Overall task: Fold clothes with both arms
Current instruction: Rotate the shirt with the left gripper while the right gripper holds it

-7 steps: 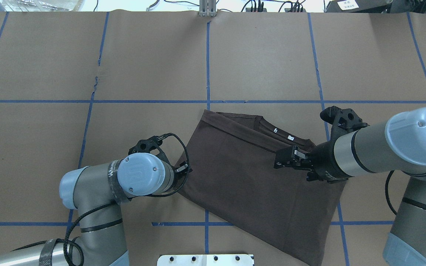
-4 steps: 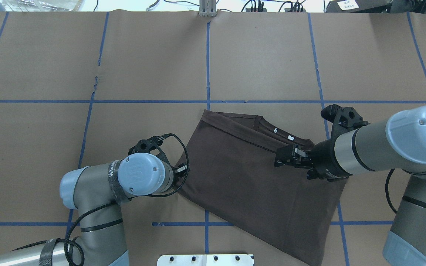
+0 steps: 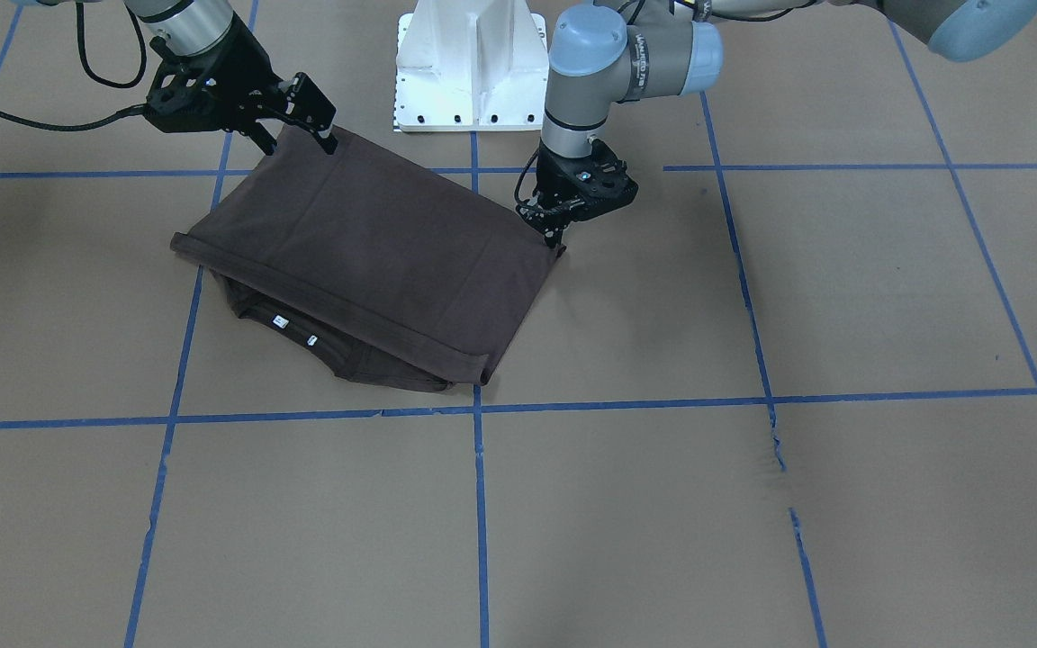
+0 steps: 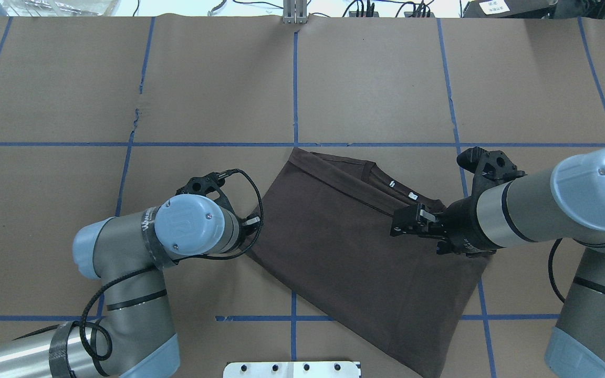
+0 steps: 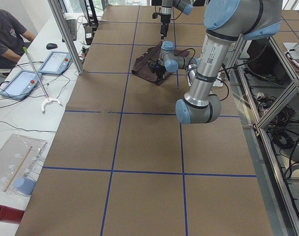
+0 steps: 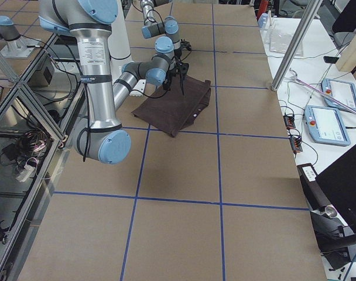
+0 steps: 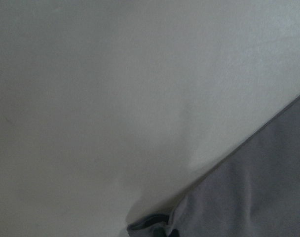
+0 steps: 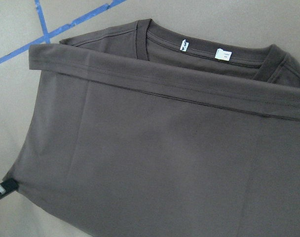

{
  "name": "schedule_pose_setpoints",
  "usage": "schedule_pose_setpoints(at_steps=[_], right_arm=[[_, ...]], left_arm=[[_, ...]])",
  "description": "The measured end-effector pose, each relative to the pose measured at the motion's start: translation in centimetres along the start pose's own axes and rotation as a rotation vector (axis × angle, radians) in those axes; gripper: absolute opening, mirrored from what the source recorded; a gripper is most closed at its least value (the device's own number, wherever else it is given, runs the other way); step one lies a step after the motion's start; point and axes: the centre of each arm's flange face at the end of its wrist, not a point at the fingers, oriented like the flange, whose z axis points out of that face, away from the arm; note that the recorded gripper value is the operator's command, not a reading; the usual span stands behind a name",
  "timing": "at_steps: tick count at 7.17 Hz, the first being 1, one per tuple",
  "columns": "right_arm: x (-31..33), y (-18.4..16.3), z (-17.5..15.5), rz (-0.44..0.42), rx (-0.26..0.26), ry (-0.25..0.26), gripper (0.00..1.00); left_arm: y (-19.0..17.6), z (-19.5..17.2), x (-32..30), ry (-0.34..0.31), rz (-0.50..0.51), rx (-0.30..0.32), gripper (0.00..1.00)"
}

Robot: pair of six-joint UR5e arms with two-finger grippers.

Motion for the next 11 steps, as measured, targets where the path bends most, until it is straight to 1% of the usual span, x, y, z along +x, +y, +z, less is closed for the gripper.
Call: schedule_pose_setpoints(at_steps=[1,3,4,6,7,8,9,10,11], right_arm=[[0.0,-0.1,-0.1,0.001,0.002,-0.001,1.0],[0.0,-0.3,-0.3,0.002,0.006,-0.004,1.0],[0.0,-0.4,-0.4,0.003,0.008,-0.004,1.0],[0.0,-0.5,-0.4,0.004,0.013,-0.005,1.0],[0.0,-0.6,-0.3,0.004,0.017,-0.003,1.0],[0.1,-0.7,-0.2,0.003,0.019,0.0,1.0],[0.1,-0.8,0.2,0.004,0.021,0.005,1.0],[0.1,-1.0,0.6,0.006,0.023,0.011,1.0],[0.0,-1.2,1.0,0.006,0.024,0.014,1.0]], left_arm=[[-2.2,-0.3,0.2,0.004,-0.011,0.025,0.0],[-8.4,-0.2,1.4,-0.001,-0.042,0.102,0.0],[-12.0,0.8,2.8,-0.006,-0.053,0.143,0.0],[-20.2,4.1,5.3,0.011,-0.031,0.218,0.0],[-23.3,5.3,7.3,0.033,-0.002,0.243,0.0],[-25.1,6.2,9.5,0.071,0.026,0.258,0.0],[-26.1,7.0,10.9,0.109,0.051,0.279,0.09],[-26.8,7.7,11.5,0.128,0.069,0.309,0.99],[-27.2,7.9,11.7,0.133,0.096,0.328,1.0]])
